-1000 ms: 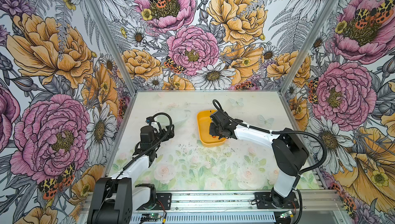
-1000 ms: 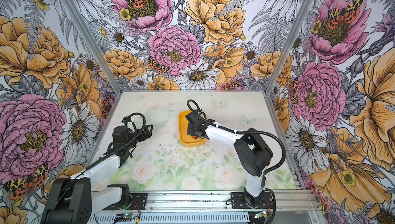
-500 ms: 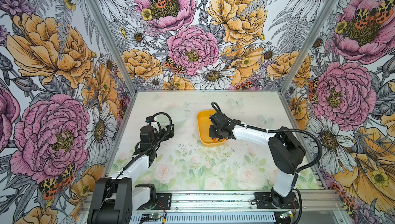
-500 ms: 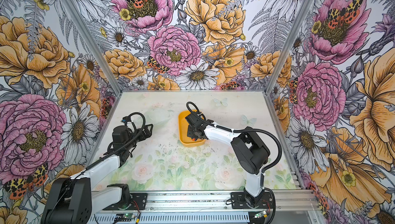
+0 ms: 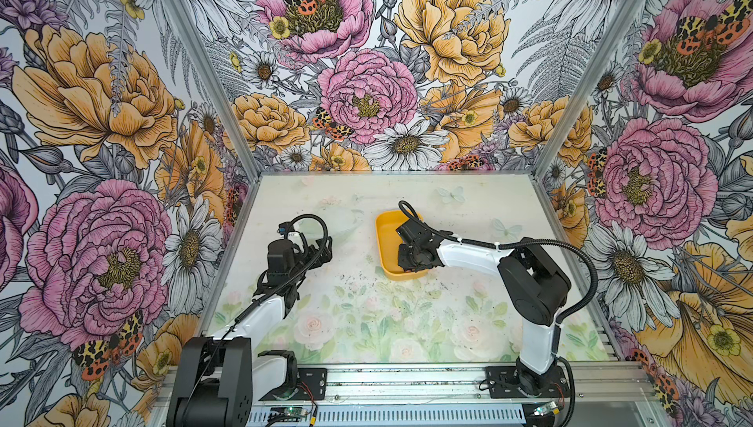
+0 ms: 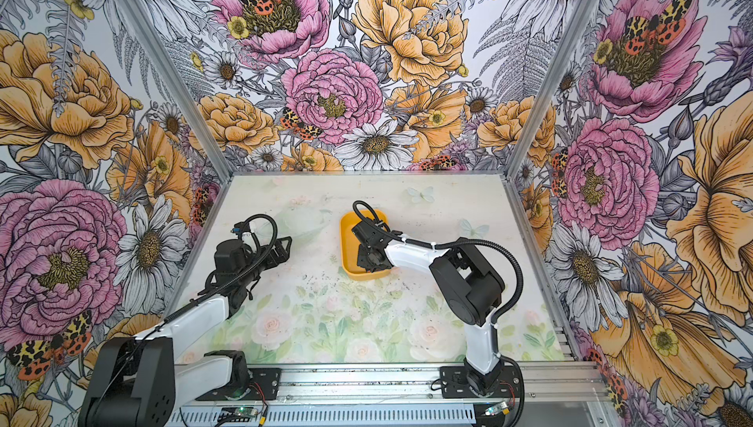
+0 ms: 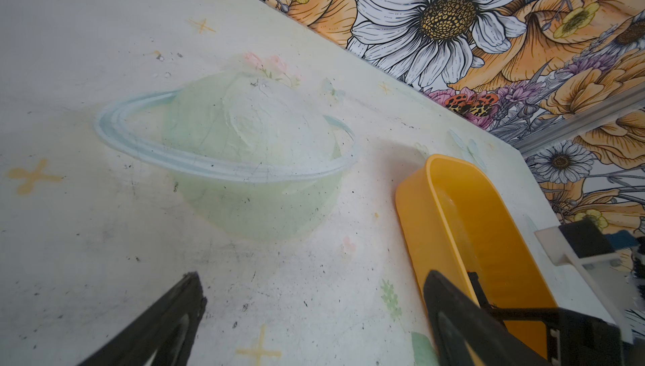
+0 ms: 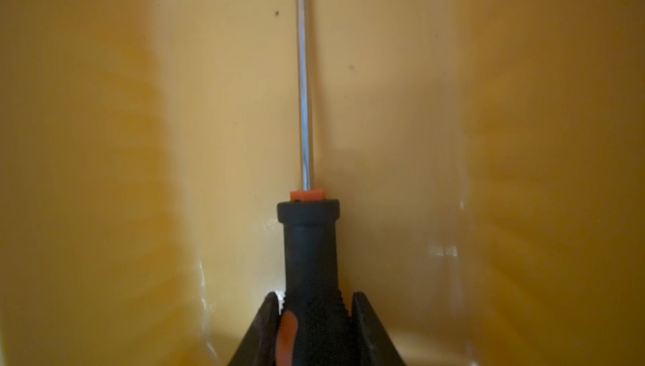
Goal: Put the screwdriver in the bin
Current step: Place the screwdriver into the bin.
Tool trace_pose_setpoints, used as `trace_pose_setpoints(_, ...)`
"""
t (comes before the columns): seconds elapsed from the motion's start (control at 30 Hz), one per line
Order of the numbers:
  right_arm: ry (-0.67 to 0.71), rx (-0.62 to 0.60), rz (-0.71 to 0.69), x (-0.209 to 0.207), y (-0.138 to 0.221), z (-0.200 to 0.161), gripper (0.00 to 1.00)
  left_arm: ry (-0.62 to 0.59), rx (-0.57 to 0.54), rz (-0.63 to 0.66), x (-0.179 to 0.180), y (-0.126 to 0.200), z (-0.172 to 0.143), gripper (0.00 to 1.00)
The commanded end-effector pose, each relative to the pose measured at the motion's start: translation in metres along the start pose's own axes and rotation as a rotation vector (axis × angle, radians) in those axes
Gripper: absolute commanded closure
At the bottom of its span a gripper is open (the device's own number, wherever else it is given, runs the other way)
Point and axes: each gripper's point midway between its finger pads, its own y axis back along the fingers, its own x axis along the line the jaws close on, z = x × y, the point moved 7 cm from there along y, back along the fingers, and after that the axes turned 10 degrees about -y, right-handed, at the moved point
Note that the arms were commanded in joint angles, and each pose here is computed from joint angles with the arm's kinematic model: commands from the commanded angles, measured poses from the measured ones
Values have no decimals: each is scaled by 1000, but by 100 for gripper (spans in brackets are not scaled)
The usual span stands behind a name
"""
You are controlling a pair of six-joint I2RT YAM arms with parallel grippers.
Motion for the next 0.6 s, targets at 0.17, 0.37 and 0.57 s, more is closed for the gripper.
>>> trace_pose_setpoints(0.17,-6,16,-3,4,-5,-2,89,11,-11,-17,0,0,1,1)
trace_pose_setpoints(0.37,-4,15,-5,3,-4,-2,75,11,-11,-17,0,0,1,1)
trace_pose_setpoints(0.57,10,-12,-14,3,6,2,63,13,-8,-18,0,0,1,1)
